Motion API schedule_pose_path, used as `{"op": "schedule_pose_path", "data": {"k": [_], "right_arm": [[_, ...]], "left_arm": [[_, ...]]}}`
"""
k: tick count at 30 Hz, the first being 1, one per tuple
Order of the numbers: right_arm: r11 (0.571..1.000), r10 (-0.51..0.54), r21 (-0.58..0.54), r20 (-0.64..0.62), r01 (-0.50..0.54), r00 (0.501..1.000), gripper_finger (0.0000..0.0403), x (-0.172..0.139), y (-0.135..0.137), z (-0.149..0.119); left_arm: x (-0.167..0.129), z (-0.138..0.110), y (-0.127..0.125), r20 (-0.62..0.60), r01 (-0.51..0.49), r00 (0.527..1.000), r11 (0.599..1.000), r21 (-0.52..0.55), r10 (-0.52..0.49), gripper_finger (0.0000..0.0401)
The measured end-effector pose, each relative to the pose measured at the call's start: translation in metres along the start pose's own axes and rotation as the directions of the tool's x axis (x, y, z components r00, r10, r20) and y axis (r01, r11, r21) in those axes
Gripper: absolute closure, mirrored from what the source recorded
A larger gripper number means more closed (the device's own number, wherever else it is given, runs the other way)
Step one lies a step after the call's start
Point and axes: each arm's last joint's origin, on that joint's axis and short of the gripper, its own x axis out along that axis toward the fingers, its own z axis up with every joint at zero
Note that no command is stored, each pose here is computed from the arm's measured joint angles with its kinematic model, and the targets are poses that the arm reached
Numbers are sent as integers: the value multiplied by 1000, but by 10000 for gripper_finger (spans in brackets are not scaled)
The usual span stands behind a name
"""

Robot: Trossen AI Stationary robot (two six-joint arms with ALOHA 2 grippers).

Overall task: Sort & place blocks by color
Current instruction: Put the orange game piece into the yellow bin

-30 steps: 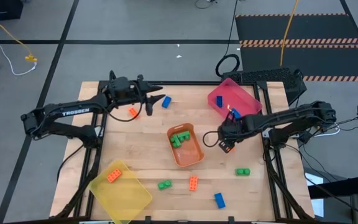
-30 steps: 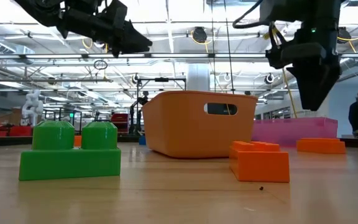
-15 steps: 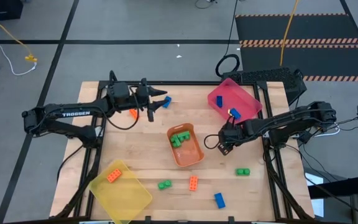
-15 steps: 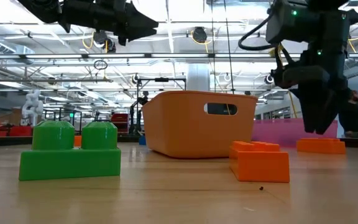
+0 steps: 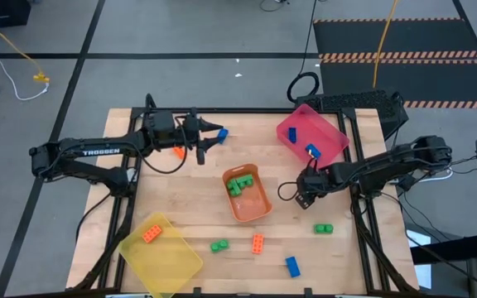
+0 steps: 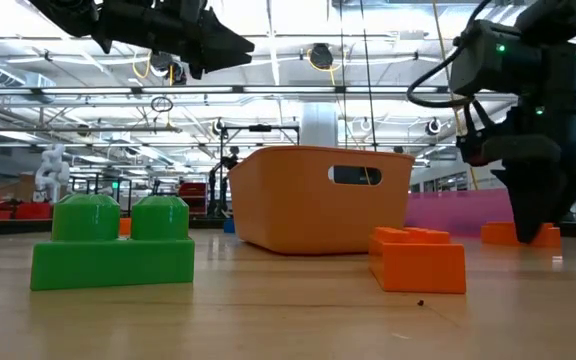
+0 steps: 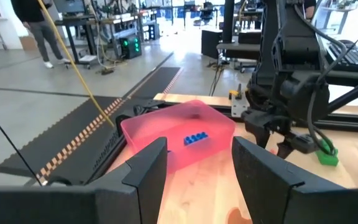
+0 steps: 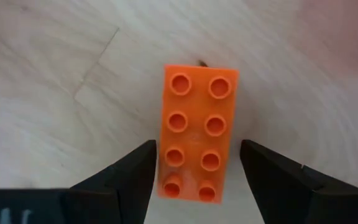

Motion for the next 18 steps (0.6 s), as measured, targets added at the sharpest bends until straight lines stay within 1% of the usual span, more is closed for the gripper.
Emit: {"op": "schedule_pose_path", "data": {"k": [2,4,9,14,18], "right_arm": [[999,-12,-33,-8,12,1000,179,1,-1,-1],[997,-16,-71,-10,15,1000,197,1,-2,-1],[980,-26,-196,-3,24,1000,271,1,-1,-4],[949,-18,-313,33,27,999,270,-1,5,-6],[904,77,-426,146,-7,986,270,-14,20,3]], "left_arm": [[0,0,0,0,1,1000,1000,-7,-1,219],[0,0,-1,-1,5,1000,1000,-12,-5,219],[1,-2,-7,-24,27,999,1000,-12,-28,219],[2,-6,-16,-67,65,996,998,25,-63,219],[4,-9,-23,-85,99,992,994,54,-94,219]]}}
